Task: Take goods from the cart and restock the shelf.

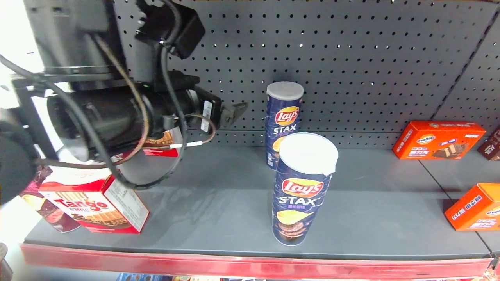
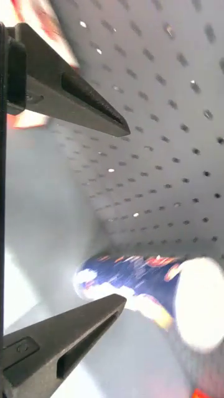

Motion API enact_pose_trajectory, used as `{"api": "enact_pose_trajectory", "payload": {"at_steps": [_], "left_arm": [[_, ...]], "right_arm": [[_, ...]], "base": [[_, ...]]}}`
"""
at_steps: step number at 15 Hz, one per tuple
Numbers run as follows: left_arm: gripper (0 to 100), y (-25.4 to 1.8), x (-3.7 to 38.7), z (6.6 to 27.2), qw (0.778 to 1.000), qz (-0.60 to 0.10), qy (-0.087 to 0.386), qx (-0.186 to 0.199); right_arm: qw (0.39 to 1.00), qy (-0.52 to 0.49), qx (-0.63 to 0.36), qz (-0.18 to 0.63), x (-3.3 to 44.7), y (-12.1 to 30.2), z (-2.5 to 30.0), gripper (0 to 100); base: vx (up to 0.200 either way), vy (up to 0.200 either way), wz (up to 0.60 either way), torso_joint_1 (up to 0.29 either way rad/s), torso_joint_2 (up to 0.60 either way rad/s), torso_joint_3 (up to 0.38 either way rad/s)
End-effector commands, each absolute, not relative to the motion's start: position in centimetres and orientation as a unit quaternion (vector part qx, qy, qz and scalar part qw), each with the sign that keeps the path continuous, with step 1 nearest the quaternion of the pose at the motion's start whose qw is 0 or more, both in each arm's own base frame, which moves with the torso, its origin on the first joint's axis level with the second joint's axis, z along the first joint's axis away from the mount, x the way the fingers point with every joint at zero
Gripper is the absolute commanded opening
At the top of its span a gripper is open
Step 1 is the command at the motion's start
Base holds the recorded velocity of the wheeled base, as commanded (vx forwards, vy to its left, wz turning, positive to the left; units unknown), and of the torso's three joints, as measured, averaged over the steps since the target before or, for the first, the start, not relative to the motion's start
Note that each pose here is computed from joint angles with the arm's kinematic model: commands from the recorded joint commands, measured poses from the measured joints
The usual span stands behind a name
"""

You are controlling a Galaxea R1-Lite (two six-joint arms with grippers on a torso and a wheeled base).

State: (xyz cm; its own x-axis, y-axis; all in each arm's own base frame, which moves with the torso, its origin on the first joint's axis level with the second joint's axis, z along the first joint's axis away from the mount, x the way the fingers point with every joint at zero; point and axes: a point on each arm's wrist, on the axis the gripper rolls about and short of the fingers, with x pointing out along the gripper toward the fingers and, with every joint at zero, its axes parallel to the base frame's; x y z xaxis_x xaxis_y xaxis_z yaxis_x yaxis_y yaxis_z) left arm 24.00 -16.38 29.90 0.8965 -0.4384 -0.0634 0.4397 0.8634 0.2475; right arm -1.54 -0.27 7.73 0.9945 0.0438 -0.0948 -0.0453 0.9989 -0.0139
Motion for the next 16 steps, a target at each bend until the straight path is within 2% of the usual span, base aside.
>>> {"api": "enact_pose_trajectory", "payload": {"at_steps": [1, 5, 6, 8, 10, 11, 14, 16], "left_arm": [[100, -11.1, 15.3, 30.7, 0.964, -0.242, -0.044, 0.104], [100, -6.8, 8.8, 30.3, 0.959, -0.253, -0.097, 0.084], [100, -4.3, 6.3, 29.6, 0.962, -0.232, -0.124, 0.074], [100, -1.8, 3.5, 26.9, 0.968, -0.195, -0.139, 0.071], [100, -0.3, 1.5, 23.2, 0.98, -0.113, -0.147, 0.074], [100, 0.3, 0.2, 20.6, 0.985, -0.05, -0.151, 0.07], [100, 0.5, -1.6, 16.6, 0.985, 0.03, -0.157, 0.06], [100, 0.2, -2.1, 14.5, 0.986, 0.034, -0.16, 0.045]], "right_arm": [[0.999, 0.048, -0.008, 0.022, -1.5, -0.3, 7.7, 100], [0.999, 0.048, -0.008, 0.022, -1.5, -0.3, 7.7, 100], [0.999, 0.048, -0.008, 0.022, -1.5, -0.3, 7.7, 100], [0.999, 0.048, -0.008, 0.022, -1.5, -0.3, 7.7, 100], [0.999, 0.048, -0.008, 0.022, -1.5, -0.3, 7.7, 100], [0.999, 0.048, -0.008, 0.022, -1.5, -0.3, 7.7, 100], [0.999, 0.048, -0.008, 0.022, -1.5, -0.3, 7.7, 100], [0.999, 0.048, -0.008, 0.022, -1.5, -0.3, 7.7, 100]], "base": [[0.0, 0.0, 0.0, 0.0, 0.0, 0.0], [0.0, 0.0, 0.0, 0.0, 0.0, 0.0], [0.0, 0.0, 0.0, 0.0, 0.0, 0.0], [0.0, 0.0, 0.0, 0.0, 0.0, 0.0], [0.0, 0.0, 0.0, 0.0, 0.0, 0.0], [0.0, 0.0, 0.0, 0.0, 0.0, 0.0], [0.0, 0.0, 0.0, 0.0, 0.0, 0.0], [0.0, 0.0, 0.0, 0.0, 0.0, 0.0]]}}
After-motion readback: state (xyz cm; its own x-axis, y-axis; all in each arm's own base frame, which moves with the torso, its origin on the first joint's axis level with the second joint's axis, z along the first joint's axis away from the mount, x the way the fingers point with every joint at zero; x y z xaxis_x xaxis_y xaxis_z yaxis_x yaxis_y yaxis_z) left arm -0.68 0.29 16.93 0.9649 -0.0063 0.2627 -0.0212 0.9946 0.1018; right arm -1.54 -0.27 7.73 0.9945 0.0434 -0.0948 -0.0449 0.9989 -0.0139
